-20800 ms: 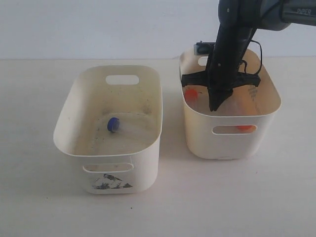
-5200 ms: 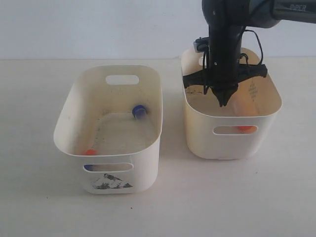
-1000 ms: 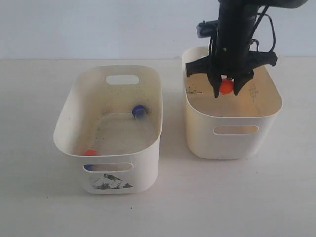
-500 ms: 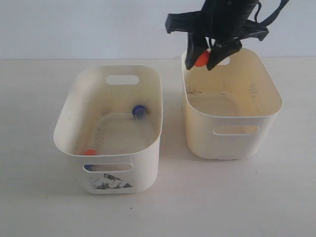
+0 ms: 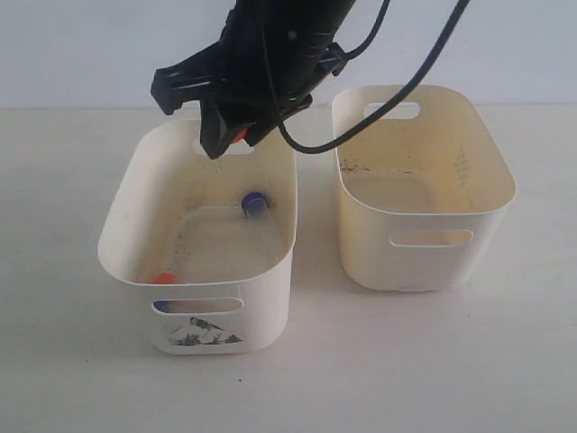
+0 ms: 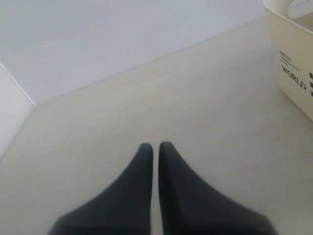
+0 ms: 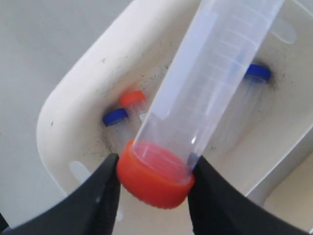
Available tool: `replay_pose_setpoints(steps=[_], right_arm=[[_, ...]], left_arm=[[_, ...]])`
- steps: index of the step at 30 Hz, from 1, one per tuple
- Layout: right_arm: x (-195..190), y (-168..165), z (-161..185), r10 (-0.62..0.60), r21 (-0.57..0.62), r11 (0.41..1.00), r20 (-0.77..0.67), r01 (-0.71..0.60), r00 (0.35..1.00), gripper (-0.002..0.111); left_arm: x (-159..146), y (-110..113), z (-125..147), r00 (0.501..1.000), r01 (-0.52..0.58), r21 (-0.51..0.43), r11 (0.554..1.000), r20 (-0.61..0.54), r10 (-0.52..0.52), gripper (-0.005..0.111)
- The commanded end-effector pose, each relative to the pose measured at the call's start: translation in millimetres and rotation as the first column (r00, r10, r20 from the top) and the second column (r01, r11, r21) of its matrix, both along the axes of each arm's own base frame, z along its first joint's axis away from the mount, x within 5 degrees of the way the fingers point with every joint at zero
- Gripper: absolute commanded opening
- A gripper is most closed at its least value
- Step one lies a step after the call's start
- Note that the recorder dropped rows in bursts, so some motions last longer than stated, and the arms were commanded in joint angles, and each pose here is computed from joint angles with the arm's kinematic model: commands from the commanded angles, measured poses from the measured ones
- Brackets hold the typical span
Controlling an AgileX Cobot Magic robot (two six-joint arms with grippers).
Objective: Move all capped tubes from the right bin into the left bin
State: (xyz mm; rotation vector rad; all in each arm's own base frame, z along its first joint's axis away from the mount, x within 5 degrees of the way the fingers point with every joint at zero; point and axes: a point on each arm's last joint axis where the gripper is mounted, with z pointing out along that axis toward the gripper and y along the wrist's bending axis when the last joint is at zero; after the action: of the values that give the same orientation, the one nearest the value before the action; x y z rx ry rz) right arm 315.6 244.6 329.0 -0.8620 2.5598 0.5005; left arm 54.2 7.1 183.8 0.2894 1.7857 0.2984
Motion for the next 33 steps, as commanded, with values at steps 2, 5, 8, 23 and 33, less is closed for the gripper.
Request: replay_pose_setpoints(steps=[2,5,8,23,33], right_arm=[[1,1,5,0.041,0.007,0.999,0.070,-0.041,0.997,0.048],[1,1,5,0.015,0.015,1.000,0.055,-0.016,0.998,0.034],[1,1,5,0.017,0.013,1.000,0.057,-0.017,0.998,0.001],[10,-22,-1,-0.085,-0.206,0.972,0.120,0.109,0.989,0.001],[1,-46,18,-0.151,-0.336,0.919,0.182,0.206,0.972,0.001]], left_arm=[[0,0,1,1.000,0.004,-0.012,1.000,0.004,-0.004,0.004],[0,0,1,1.000,0.004,-0.012,1.000,0.004,-0.004,0.004],[0,0,1,1.000,0.004,-0.012,1.000,0.004,-0.004,0.004],[0,0,1,1.000,0.004,-0.012,1.000,0.004,-0.004,0.004],[0,0,1,1.000,0.004,-0.012,1.000,0.004,-0.004,0.004]])
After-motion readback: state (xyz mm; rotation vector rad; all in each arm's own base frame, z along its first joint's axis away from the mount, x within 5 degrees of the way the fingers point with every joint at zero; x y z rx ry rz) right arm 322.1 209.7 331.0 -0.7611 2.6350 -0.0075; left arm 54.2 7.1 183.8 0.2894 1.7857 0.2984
